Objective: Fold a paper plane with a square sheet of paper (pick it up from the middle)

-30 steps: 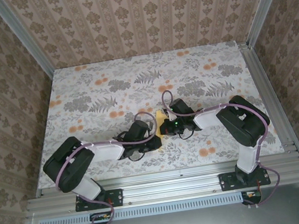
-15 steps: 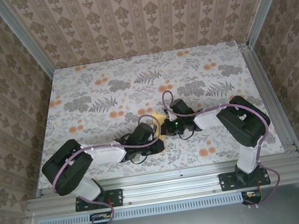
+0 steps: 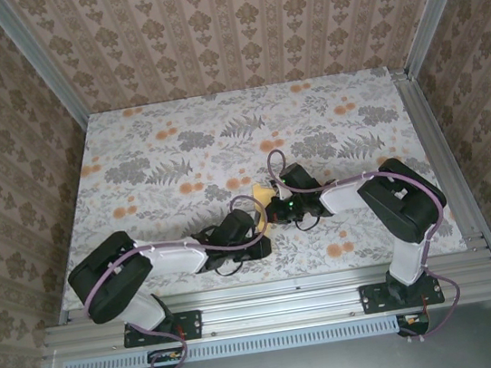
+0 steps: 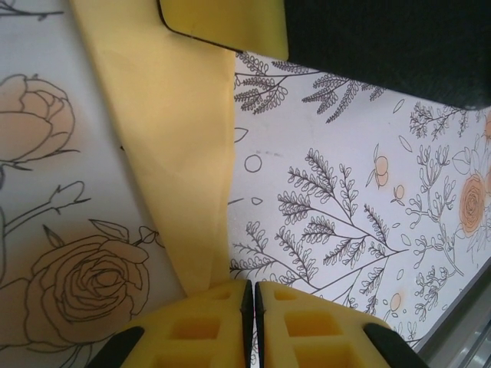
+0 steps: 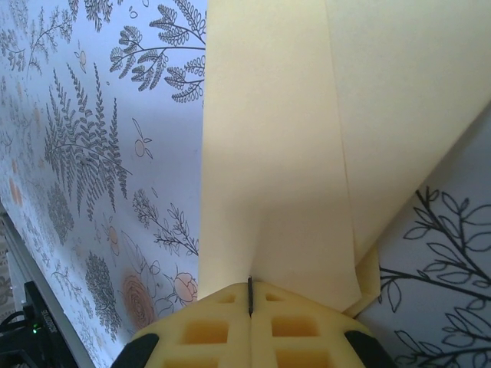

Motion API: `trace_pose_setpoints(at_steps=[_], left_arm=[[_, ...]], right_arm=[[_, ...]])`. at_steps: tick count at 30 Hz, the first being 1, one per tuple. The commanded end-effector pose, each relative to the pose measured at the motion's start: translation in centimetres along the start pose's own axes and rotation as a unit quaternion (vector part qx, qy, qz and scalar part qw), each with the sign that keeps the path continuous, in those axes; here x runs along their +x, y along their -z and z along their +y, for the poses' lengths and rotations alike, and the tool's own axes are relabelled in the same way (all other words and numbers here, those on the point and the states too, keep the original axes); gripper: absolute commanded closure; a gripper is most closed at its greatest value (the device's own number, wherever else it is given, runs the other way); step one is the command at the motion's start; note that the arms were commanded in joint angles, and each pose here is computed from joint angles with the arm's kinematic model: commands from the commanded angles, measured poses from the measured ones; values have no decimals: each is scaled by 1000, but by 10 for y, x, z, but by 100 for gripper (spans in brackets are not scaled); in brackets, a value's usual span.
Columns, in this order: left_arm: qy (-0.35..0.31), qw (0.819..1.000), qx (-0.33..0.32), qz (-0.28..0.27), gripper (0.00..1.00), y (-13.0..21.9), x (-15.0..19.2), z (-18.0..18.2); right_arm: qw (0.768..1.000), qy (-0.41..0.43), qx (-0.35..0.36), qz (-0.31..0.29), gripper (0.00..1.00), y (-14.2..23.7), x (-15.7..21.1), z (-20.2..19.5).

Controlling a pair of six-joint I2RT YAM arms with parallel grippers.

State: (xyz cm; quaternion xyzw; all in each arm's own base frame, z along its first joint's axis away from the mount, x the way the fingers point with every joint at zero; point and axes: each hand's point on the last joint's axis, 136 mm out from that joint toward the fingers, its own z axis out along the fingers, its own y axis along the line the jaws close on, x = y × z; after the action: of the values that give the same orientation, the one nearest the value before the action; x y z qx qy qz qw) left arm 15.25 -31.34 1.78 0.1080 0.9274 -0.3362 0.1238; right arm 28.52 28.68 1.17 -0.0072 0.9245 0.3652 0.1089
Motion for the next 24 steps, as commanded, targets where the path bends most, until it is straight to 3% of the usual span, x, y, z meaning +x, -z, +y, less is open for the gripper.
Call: trace_pose_setpoints(at_steps=[1, 9, 14, 24], left_arm=[[17, 998, -27, 60, 87, -2, 40, 23], [-39, 999, -8, 27, 84, 43, 8, -20], [-32, 999, 5, -12, 81, 71, -25, -23], [-35, 999, -40, -11, 69, 79, -54, -9]], right_arm=[[987, -63, 134, 67, 100, 2, 53, -74], [989, -58, 117, 65, 100, 3, 49, -63], [993, -37, 96, 63, 100, 13, 39, -39], [998, -13, 62, 12, 73, 59, 12, 5]])
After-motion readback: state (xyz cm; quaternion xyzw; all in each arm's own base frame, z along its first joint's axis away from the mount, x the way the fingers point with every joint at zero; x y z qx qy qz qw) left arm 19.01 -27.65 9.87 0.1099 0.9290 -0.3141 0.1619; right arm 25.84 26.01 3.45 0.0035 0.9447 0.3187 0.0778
